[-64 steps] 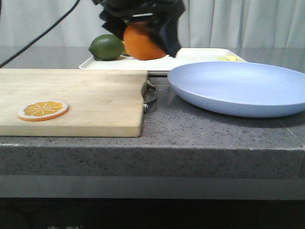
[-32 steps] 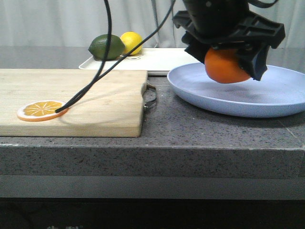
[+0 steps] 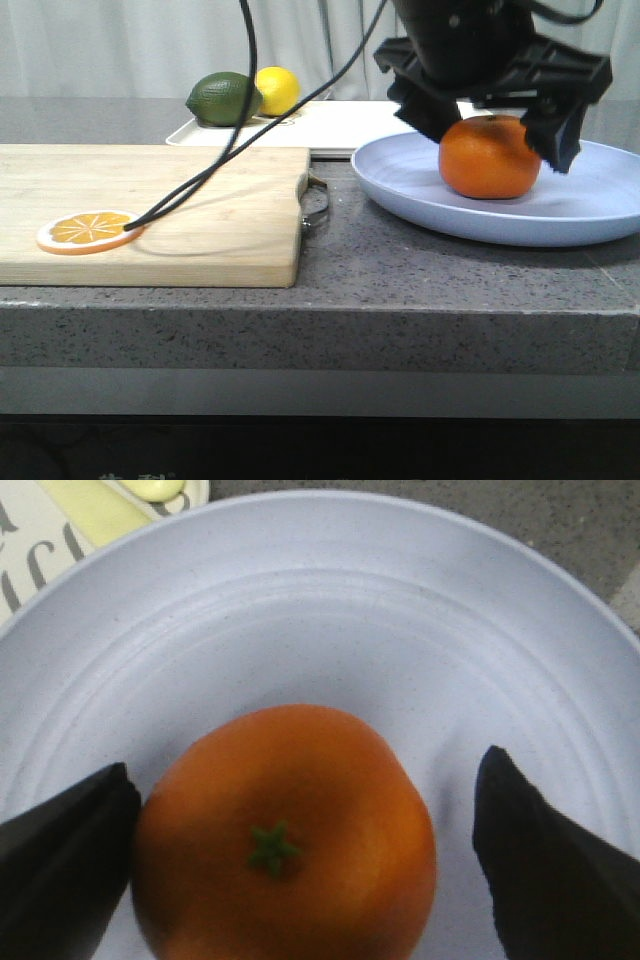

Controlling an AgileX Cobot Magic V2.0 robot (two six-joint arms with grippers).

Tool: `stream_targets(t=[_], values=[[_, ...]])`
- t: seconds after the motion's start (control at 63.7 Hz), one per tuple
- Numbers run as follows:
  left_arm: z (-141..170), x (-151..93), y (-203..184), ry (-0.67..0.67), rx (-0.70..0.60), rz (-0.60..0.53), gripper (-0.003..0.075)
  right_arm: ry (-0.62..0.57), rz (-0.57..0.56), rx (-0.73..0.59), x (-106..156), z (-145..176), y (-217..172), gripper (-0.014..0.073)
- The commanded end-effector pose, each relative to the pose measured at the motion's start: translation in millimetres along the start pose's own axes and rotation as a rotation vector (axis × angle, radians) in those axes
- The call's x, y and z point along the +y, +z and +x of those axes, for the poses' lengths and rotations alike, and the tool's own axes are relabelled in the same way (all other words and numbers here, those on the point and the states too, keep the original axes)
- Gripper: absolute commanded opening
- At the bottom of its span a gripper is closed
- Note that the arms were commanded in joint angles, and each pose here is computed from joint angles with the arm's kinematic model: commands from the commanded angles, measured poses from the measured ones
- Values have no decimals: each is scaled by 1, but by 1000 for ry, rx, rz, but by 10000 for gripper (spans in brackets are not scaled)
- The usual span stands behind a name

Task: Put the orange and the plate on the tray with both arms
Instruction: 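Lower the orange onto the plate, open the left gripper and withdraw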

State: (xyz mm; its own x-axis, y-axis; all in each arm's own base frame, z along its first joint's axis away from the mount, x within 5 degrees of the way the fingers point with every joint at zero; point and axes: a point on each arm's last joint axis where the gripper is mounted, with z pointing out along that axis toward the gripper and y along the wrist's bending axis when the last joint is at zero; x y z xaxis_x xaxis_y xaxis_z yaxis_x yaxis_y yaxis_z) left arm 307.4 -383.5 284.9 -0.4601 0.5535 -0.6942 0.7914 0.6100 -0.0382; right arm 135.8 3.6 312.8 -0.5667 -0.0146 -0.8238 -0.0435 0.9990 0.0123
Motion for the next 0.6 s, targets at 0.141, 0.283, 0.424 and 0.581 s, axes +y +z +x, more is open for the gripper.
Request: stream_targets(t=[0.141, 0.283, 0.424, 0.581], values=[[-35, -10, -121, -46, -252, 26, 635, -8, 8, -89, -1, -14, -5, 613], [-19, -9, -160, -35, -301, 10, 607, -7, 8, -89, -1, -14, -5, 613], [15, -5, -197, -24, -320, -18, 600, -5, 6, -86, -1, -14, -5, 613], [59, -4, -232, 10, -310, -51, 600, 31, -12, -67, 1, -13, -5, 613]])
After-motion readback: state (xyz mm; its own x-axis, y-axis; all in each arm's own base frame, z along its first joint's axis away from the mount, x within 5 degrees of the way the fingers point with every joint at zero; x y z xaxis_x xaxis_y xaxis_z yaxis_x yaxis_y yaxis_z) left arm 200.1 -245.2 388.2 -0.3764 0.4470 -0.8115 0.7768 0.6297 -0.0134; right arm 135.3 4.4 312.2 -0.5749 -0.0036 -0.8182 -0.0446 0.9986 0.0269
